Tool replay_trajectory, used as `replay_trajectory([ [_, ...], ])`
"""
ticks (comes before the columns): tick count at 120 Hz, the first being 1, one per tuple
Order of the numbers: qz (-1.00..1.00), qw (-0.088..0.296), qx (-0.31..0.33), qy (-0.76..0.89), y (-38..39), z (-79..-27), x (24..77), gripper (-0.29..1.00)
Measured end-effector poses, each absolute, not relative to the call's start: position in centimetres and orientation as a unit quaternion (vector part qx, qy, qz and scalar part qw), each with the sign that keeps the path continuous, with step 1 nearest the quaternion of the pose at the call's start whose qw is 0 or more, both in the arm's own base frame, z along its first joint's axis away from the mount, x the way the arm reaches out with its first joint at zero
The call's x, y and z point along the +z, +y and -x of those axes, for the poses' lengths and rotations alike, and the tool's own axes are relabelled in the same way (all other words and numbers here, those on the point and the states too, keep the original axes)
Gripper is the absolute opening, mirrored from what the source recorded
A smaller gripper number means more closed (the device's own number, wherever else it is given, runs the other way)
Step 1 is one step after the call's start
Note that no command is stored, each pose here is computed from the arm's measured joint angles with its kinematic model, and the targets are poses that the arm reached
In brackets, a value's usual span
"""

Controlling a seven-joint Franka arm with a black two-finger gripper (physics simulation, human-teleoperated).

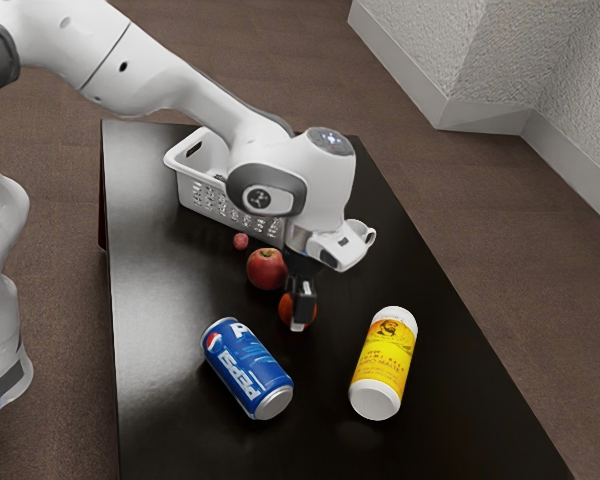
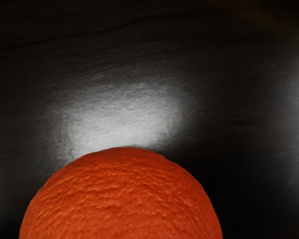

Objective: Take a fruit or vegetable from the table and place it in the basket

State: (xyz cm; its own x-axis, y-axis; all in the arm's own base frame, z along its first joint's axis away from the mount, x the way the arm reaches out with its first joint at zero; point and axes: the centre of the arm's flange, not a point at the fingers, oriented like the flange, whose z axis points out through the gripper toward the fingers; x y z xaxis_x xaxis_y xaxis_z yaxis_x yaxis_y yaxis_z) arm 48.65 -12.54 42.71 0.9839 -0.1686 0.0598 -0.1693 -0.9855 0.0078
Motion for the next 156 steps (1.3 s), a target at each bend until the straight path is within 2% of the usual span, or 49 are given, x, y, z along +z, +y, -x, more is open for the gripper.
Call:
replay_trajectory([
  [56,-0.996,0.007,0.03,-0.085,-12.4,-48.7,42.3,0.7],
  [75,-0.996,0.01,0.033,-0.08,-12.6,-48.7,42.4,0.43],
  [110,-0.996,0.007,0.048,-0.073,-13.4,-48.5,43.7,0.28],
  [137,-0.99,-0.015,0.12,-0.074,-12.7,-48.7,50.4,0.22],
  [156,-0.985,-0.044,0.167,-0.016,-6.1,-49.1,58.5,0.23],
])
